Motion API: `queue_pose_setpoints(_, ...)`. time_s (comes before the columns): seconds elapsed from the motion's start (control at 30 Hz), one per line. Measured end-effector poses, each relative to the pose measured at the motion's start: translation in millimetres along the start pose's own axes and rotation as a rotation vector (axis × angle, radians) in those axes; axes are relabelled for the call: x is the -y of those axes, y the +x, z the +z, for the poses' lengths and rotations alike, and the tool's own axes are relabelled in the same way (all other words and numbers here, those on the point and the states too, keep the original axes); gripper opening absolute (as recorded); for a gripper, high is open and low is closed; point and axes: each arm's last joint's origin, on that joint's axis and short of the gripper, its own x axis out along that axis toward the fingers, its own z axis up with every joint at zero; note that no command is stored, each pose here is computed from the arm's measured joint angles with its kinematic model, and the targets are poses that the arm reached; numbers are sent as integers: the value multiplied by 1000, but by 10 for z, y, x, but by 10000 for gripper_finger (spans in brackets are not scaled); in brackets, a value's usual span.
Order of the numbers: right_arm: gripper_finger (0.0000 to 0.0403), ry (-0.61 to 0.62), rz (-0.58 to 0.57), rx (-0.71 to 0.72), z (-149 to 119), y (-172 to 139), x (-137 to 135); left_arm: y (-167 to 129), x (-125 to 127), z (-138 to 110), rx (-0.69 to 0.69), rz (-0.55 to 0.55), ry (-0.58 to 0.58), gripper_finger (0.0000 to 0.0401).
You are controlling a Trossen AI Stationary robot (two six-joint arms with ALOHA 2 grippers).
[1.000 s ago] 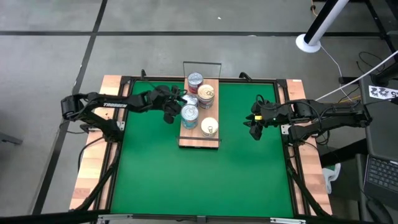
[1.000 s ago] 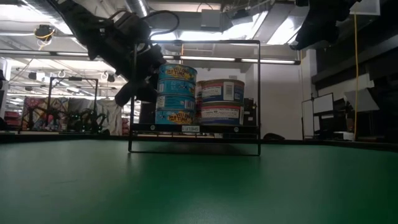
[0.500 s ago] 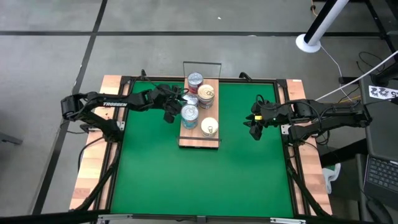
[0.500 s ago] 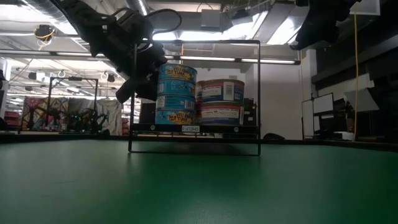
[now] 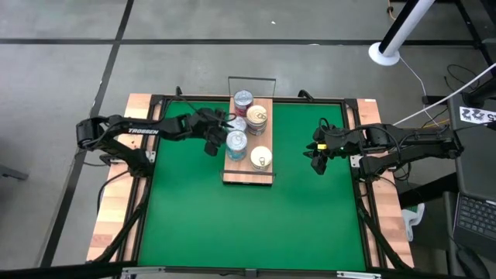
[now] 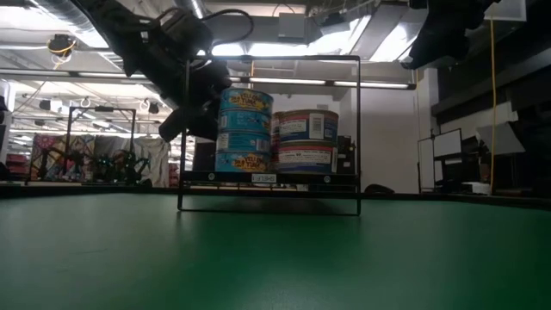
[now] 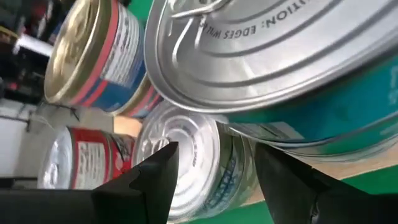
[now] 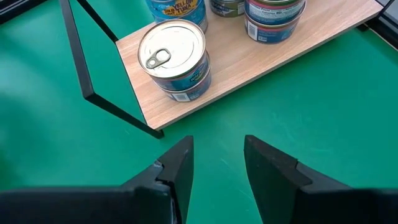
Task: Stack canned seafood by type on shelf
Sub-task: Return to Home Position
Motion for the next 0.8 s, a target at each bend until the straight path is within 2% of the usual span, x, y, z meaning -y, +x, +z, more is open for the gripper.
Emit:
queue_pose_setpoints(0.2, 143, 0, 14, -8, -2, 1, -4, -97, -26, 81, -34, 91, 96, 207)
queue_pose_setpoints(0.4, 143, 0, 30, -17, -4, 1, -9, -393, -166, 125, -44, 230, 63, 207)
queue_pose_setpoints(0.57, 143, -28, 69, -13, -11, -63, 0, -781, -301, 154, -4, 370, 25, 208)
queue_pose_setpoints(0.67, 143, -70, 122, 17, 20, -200, 3, -1078, -334, 148, 40, 430, -52, 208)
queue_pose_setpoints(0.8, 143, -166, 166, 120, 80, -487, 38, -1476, -274, 85, 104, 447, -244, 208)
